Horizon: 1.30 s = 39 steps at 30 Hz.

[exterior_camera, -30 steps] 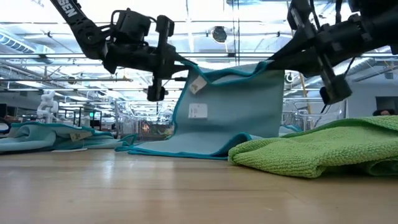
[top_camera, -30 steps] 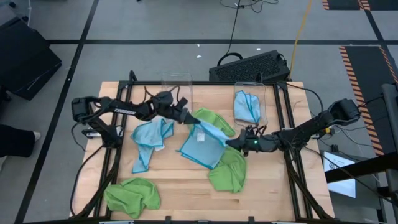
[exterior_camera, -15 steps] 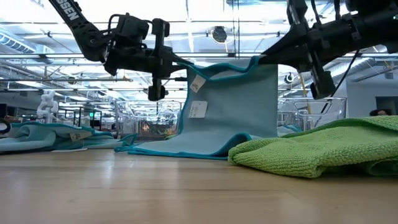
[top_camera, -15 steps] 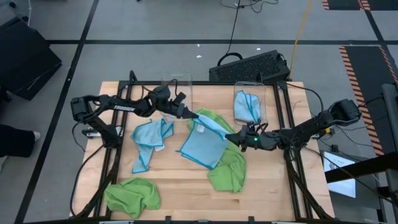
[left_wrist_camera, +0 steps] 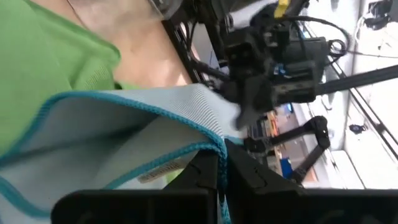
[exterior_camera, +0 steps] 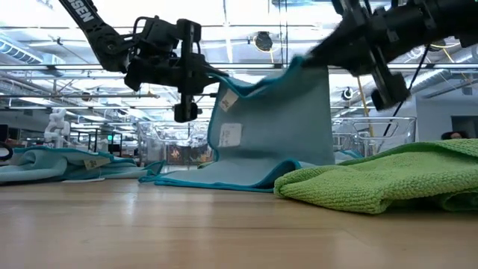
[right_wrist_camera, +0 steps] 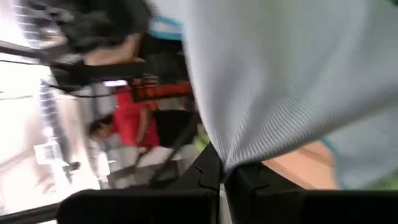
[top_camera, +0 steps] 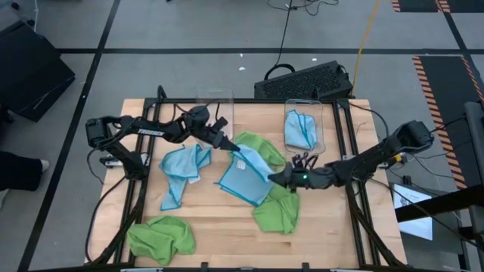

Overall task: Fold microfiber towels
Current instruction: Fold the right blue microfiber towel

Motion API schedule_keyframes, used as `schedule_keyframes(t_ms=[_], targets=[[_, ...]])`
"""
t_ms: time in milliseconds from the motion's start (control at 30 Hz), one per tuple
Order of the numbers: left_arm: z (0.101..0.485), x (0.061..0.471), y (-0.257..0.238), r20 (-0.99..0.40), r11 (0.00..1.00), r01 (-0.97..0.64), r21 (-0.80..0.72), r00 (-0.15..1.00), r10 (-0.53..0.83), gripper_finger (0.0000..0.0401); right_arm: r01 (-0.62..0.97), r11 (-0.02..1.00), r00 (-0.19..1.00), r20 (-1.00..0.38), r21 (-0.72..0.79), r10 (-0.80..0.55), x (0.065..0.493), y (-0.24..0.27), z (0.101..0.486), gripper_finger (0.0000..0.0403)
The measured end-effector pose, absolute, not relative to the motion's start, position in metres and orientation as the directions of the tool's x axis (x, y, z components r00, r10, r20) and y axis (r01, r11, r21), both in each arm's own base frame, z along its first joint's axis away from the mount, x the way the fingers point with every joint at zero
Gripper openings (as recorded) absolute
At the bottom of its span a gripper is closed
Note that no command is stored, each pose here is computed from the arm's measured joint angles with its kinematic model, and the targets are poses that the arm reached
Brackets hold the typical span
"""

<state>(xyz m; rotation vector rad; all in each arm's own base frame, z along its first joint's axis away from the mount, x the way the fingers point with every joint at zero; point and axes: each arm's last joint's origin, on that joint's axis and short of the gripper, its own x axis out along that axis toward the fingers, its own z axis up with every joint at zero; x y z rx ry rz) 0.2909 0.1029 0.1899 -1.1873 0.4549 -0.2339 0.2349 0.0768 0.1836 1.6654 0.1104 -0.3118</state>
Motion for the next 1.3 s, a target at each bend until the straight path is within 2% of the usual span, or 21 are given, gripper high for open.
schedule_keyframes(t_ms=[133,267,533,1300], targets=[[0.187,0.291,0.097,-0.224,0.325,-0.07,-0.943,0.856,-0.465,0.0005,0.312,-0.154,0.943,-0.326,0.937,-0.072,0.237,0.084,0.169,0.0004],[0.178,0.288,0.089,-0.288,0.291,-0.154,-0.944,0.816,-0.501,0.0013,0.318,-0.179,0.942,-0.332,0.931,-0.054,0.238,0.089,0.165,0.0004],[0.159,0.28,0.071,-0.458,0.373,-0.289,-0.882,0.713,-0.531,0.0007,0.312,-0.184,0.945,-0.325,0.932,-0.042,0.238,0.092,0.164,0.0004],[0.177,0.282,0.086,-0.382,0.396,-0.208,-0.895,0.815,-0.436,0.0013,0.319,-0.181,0.945,-0.327,0.93,-0.02,0.238,0.093,0.164,0.0004]])
